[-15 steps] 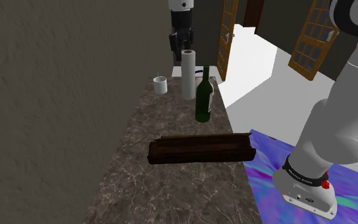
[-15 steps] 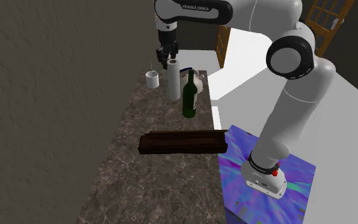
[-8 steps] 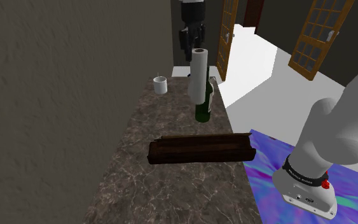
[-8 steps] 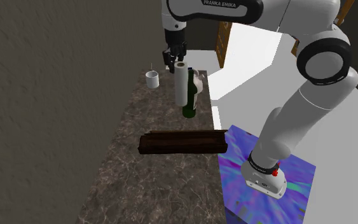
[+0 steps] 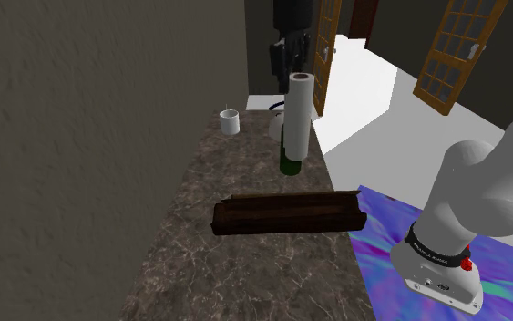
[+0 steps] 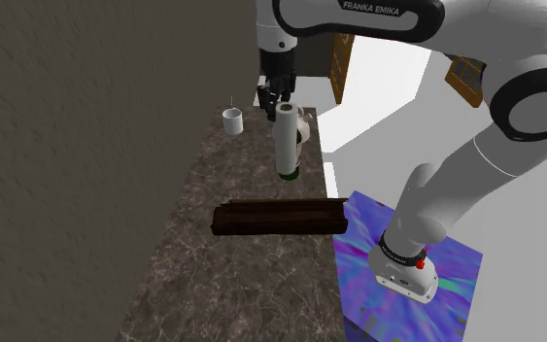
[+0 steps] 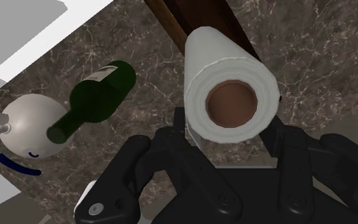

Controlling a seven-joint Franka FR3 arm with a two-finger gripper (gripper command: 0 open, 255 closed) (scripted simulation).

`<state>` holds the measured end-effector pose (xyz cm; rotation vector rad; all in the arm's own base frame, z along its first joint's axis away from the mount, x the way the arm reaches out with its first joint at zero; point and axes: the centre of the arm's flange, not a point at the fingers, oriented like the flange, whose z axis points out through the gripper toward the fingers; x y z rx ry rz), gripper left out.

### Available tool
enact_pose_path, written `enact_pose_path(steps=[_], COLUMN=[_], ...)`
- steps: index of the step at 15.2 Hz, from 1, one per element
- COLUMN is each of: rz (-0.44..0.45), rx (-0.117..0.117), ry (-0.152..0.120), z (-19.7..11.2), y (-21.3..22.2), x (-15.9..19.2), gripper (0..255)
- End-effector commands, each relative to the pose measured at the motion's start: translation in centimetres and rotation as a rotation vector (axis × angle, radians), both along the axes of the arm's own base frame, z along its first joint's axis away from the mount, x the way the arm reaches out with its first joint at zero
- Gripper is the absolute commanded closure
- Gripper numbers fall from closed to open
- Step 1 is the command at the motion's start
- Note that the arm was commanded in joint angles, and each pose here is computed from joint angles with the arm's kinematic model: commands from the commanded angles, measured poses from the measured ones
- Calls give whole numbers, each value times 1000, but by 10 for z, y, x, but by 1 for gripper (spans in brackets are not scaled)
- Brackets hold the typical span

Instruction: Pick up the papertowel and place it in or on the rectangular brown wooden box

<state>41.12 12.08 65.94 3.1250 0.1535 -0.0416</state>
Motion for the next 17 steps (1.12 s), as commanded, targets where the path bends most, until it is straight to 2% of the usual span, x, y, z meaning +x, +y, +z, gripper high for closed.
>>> enact_pose_path(steps=[1, 17], rz=[0, 0], rx=[0, 0], ry=[0, 0], z=[-10, -94], y=[0, 0], x=[-1, -1], gripper=[255, 255])
